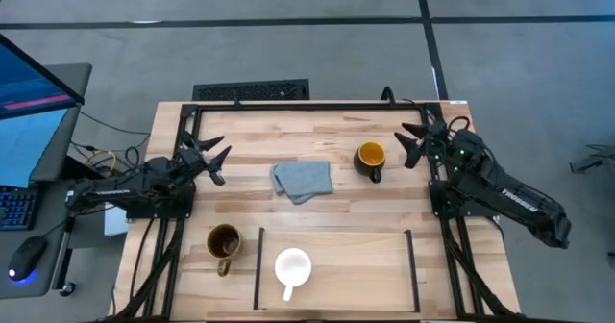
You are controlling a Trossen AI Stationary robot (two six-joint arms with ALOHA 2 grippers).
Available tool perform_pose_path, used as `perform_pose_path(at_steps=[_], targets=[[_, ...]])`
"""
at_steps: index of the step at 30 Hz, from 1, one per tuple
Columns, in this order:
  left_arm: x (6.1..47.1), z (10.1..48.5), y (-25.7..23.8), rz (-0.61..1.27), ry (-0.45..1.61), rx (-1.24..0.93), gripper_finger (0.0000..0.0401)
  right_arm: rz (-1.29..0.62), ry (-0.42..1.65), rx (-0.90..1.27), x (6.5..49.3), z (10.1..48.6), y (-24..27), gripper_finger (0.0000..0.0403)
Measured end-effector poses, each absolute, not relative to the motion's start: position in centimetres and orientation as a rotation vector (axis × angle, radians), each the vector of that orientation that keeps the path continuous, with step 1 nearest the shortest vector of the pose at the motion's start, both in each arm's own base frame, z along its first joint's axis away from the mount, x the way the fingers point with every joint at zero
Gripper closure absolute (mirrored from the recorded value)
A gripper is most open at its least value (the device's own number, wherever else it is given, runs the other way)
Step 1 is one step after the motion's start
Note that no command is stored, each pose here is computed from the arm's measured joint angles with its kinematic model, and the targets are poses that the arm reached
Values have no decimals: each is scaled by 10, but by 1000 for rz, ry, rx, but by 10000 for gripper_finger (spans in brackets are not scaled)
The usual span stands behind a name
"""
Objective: Stack small to large cups/mugs on shelf
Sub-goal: Put the black mug on the shelf
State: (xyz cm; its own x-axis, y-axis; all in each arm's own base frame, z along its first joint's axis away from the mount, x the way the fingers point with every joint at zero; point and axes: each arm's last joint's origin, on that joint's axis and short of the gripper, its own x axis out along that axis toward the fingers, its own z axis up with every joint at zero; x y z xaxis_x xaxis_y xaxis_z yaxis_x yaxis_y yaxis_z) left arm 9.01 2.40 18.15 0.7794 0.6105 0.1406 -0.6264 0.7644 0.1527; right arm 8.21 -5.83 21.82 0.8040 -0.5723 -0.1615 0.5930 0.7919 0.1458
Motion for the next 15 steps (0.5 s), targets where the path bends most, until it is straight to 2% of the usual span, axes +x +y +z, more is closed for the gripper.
perform_pose_path(at_steps=[15], targets=[[92,174,24,663,4,214,236,-534,429,11,119,277,-75,163]])
